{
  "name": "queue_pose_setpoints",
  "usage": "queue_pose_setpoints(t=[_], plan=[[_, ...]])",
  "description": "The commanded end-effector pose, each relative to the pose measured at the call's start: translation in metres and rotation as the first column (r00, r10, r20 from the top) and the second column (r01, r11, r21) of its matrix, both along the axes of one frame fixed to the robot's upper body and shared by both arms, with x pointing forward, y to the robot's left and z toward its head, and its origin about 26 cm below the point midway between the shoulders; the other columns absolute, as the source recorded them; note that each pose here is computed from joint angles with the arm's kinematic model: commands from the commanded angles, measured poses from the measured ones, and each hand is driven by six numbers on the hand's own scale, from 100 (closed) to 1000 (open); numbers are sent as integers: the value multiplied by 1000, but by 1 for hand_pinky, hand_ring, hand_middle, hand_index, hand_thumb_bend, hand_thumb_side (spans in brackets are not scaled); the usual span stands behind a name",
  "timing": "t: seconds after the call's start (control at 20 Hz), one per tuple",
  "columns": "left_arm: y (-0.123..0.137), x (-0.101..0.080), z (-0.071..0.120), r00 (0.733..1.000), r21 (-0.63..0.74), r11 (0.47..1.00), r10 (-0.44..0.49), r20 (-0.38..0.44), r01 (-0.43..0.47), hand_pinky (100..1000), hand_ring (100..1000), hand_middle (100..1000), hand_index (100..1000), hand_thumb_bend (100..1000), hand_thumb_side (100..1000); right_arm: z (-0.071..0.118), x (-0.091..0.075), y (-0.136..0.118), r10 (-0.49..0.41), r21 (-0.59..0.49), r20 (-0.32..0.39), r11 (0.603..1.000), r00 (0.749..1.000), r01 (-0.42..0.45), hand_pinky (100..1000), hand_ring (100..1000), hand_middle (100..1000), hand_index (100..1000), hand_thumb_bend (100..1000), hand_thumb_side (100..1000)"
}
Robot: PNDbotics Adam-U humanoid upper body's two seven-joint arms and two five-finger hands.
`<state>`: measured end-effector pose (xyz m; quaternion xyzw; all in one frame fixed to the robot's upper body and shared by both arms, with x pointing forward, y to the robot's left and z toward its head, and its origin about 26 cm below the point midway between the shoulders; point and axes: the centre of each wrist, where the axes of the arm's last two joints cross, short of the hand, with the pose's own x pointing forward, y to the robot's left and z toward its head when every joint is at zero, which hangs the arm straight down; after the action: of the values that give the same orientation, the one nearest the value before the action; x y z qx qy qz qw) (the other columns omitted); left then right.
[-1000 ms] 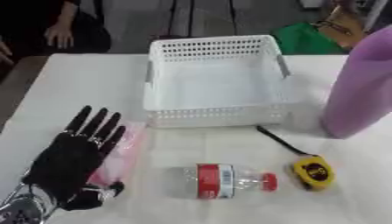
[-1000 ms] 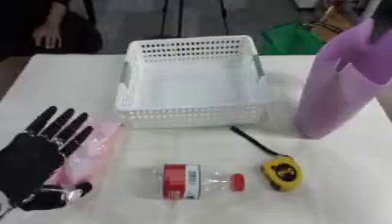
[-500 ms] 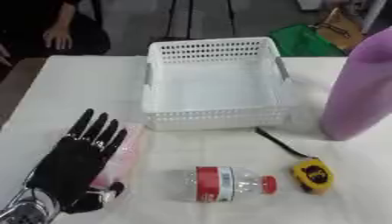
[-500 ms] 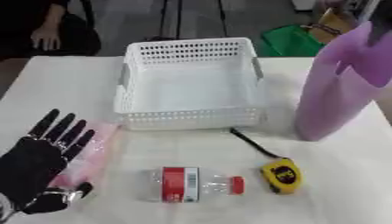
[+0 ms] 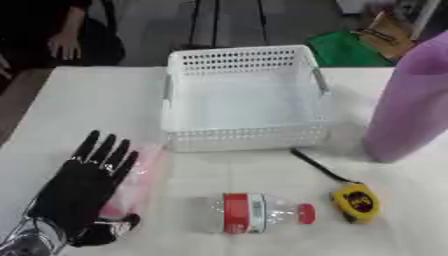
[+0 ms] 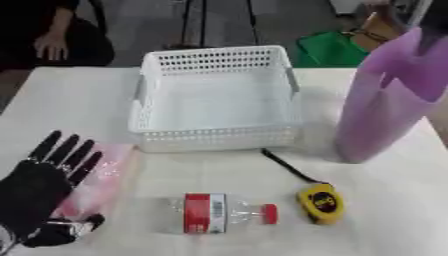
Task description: Pick up objects on the table and place them in the box.
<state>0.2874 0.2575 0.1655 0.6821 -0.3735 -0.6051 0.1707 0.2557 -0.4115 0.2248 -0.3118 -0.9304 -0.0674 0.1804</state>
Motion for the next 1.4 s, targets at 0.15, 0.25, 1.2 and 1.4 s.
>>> queue_pose_setpoints(t=[0.15,0.25,1.2,1.4], plan=[[4,4,6,999,-8,999,38,-7,-38,982,947,913,1000,598,850,9,-3,0,4,-30,25,1000,1000,-3,643,607,563,691,100,778],[5,5,4,999,-16,999,49,-16,-49,965,923,874,1000,588,844,9,-3,0,5,-29,26,1000,1000,-4,644,607,563,691,100,779],[9,10,-1,996,-72,994,75,-52,-79,899,838,735,1000,523,759,9,-3,1,12,-23,29,1000,1000,-11,644,608,563,692,100,781],[11,11,-3,994,-81,992,91,-66,-97,885,822,722,1000,506,731,9,-3,1,12,-24,31,1000,999,-12,644,608,563,692,100,782]])
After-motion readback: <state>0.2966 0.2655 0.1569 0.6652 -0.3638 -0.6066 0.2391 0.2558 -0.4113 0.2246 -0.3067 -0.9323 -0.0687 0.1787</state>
